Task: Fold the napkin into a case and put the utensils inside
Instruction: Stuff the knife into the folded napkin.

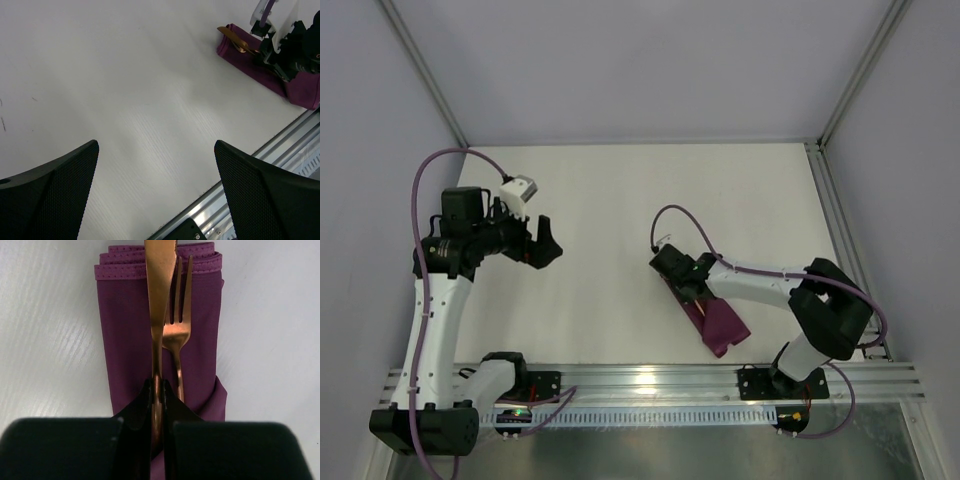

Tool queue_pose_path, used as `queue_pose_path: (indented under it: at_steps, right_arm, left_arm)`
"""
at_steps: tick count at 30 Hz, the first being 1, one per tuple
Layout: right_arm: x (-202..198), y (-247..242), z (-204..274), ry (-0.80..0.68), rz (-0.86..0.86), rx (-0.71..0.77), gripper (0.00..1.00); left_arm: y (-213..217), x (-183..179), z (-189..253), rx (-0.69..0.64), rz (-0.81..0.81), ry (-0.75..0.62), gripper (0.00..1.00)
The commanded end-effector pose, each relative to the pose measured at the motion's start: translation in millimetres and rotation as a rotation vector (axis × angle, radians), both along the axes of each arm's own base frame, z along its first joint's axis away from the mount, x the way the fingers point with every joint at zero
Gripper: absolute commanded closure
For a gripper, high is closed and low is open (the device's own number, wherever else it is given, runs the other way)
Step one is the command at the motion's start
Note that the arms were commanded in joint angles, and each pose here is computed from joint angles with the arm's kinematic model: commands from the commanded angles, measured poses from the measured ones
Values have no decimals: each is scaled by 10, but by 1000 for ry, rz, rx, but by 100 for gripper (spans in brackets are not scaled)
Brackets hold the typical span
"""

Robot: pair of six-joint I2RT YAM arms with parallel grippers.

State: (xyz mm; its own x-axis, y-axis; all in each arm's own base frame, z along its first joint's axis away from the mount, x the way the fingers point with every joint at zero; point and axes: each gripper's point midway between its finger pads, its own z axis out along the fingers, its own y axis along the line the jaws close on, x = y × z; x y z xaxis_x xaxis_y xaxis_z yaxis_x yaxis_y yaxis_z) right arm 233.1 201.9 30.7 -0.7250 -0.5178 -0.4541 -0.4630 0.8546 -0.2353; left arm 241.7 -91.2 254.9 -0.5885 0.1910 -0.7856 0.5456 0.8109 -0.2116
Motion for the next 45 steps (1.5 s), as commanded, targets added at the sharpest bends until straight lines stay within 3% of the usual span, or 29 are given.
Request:
queue_pose_path:
  at_steps: [1, 11, 14, 15, 25, 27, 36, 45]
  right_arm:
    - [-24, 9, 5, 11, -4, -18, 97]
    - [-46, 98, -117, 71, 10, -29, 94]
    - [-45, 106, -114, 79, 15, -37, 83]
    - [-30, 127, -62, 76, 17, -31, 74]
    - [214, 599, 730, -10, 118, 138, 55]
    - [352, 726, 840, -56, 144, 158, 54]
    - [977, 903, 526, -87, 170, 74, 58]
    - [1050, 872, 301, -76, 207, -5, 63]
  left_arm:
    - [-20, 41, 22, -1, -24, -30, 1]
    - [-14, 66, 4, 2, -20, -26, 1]
    - [-11, 65, 7, 4, -20, -28, 1]
    - [-13, 63, 2, 3, -21, -25, 1]
    - [-10, 66, -19, 8, -27, -19, 1]
    - [-8, 71, -21, 9, -25, -18, 1]
    - [-6, 63, -10, 12, -28, -23, 1]
    - [-9, 67, -34, 10, -28, -13, 1]
